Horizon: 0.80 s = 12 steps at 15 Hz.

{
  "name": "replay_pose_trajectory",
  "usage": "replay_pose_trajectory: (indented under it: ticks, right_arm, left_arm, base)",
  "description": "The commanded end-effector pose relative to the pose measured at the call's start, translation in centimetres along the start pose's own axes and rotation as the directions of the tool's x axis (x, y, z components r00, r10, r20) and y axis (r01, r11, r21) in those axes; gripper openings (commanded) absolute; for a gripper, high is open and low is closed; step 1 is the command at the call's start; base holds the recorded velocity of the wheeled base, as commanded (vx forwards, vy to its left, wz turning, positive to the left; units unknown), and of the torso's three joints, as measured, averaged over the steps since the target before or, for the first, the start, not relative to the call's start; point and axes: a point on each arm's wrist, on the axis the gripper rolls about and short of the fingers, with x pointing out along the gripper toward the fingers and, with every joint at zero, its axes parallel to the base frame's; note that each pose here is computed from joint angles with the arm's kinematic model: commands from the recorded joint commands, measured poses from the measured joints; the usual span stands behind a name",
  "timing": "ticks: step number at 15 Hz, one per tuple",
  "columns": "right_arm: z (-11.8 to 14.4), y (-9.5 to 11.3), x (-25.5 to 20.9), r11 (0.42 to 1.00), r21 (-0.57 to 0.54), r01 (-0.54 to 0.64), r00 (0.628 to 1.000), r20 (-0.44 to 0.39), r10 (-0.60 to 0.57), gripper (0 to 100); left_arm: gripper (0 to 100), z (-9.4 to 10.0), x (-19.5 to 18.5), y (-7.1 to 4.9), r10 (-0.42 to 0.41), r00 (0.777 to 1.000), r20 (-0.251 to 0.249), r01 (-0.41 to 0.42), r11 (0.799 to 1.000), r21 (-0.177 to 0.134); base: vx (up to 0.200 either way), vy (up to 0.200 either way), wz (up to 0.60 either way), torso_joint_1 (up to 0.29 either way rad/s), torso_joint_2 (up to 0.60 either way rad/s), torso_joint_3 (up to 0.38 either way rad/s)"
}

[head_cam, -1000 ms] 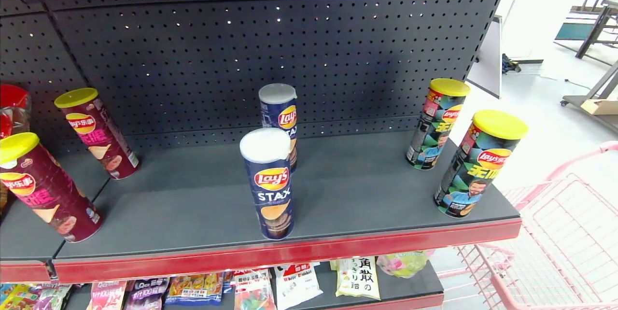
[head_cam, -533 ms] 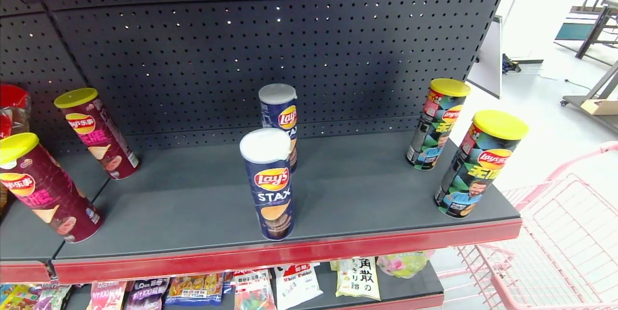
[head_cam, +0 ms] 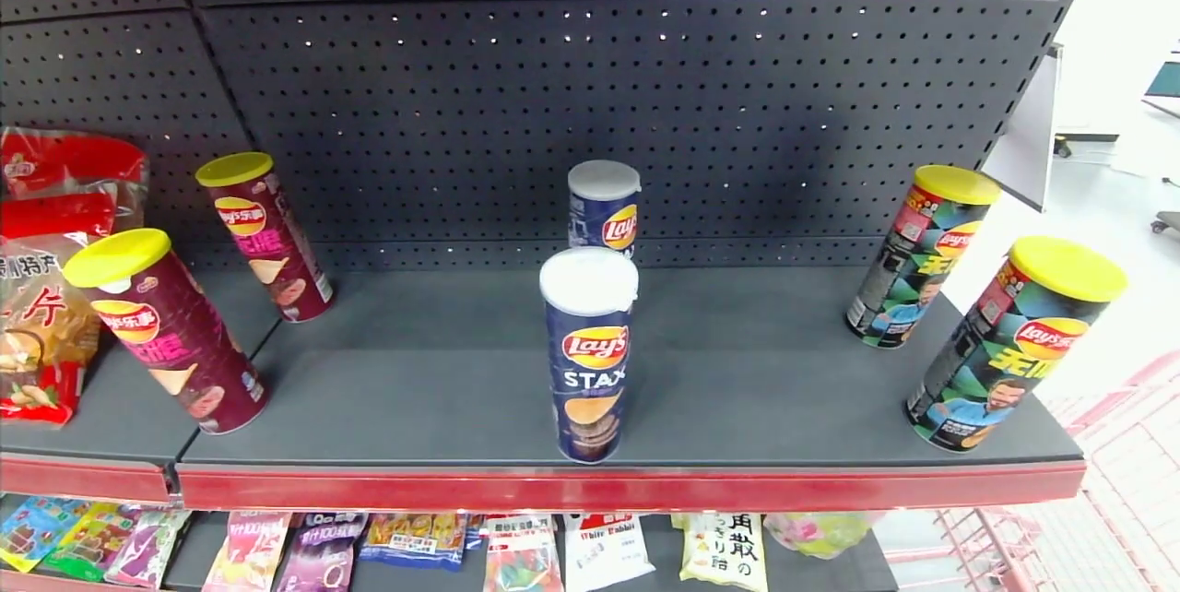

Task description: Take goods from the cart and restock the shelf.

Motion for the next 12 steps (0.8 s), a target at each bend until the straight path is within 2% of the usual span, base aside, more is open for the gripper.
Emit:
replay_pose_trajectory:
  ticks: [1,3,4,5,6,7,10,12]
  right_arm:
    - [0.0,-0.01,-0.02,1.0,0.001,0.001,1.0,0.002,-0.001,100]
    - [0.0,0.0,-0.02,1.0,-0.001,-0.002,1.0,0.002,0.002,100]
    - [0.05,-0.02,-0.04,1.0,-0.003,-0.004,1.0,0.002,0.004,100]
    - [0.06,-0.05,-0.06,1.0,-0.003,0.008,1.0,0.0,-0.008,100]
    - [0.04,-0.07,-0.06,1.0,-0.002,0.016,1.0,-0.001,-0.016,100]
    - [0.04,-0.06,-0.05,1.0,0.0,0.011,1.0,-0.001,-0.011,100]
    - [0.01,-0.09,-0.03,1.0,0.009,0.025,1.0,0.0,-0.025,100]
    - [-0.01,-0.1,-0.03,0.999,0.01,0.031,1.0,-0.001,-0.031,100]
  left_arm:
    - [100,0.29,-0.11,0.07,-0.003,1.0,0.01,0.003,1.0,-0.003]
    - [100,0.47,-0.18,0.12,-0.001,1.0,0.018,0.002,1.0,-0.006]
    - [100,0.41,-0.16,0.11,-0.005,1.0,0.016,0.005,1.0,-0.025]
    - [100,0.22,-0.1,0.02,-0.028,0.999,0.015,0.029,0.996,-0.086]
    - [100,0.02,-0.13,-0.08,-0.061,0.998,0.025,0.063,0.991,-0.117]
    - [100,-0.26,0.01,-0.19,-0.077,0.997,0.017,0.079,0.989,-0.122]
    - [100,-0.37,0.18,-0.46,-0.16,0.986,0.04,0.164,0.979,-0.124]
    - [100,-0.32,0.16,-0.42,-0.148,0.988,0.041,0.152,0.981,-0.118]
  base:
    - [0.0,0.0,0.0,0.0,0.0,0.0]
    - [0.0,0.0,0.0,0.0,0.0,0.0]
    - [0.0,0.0,0.0,0.0,0.0,0.0]
    - [0.0,0.0,0.0,0.0,0.0,0.0]
    - [0.0,0.0,0.0,0.0,0.0,0.0]
    - [0.0,0.0,0.0,0.0,0.0,0.0]
    - [0.0,0.0,0.0,0.0,0.0,0.0]
    - [0.0,0.0,0.0,0.0,0.0,0.0]
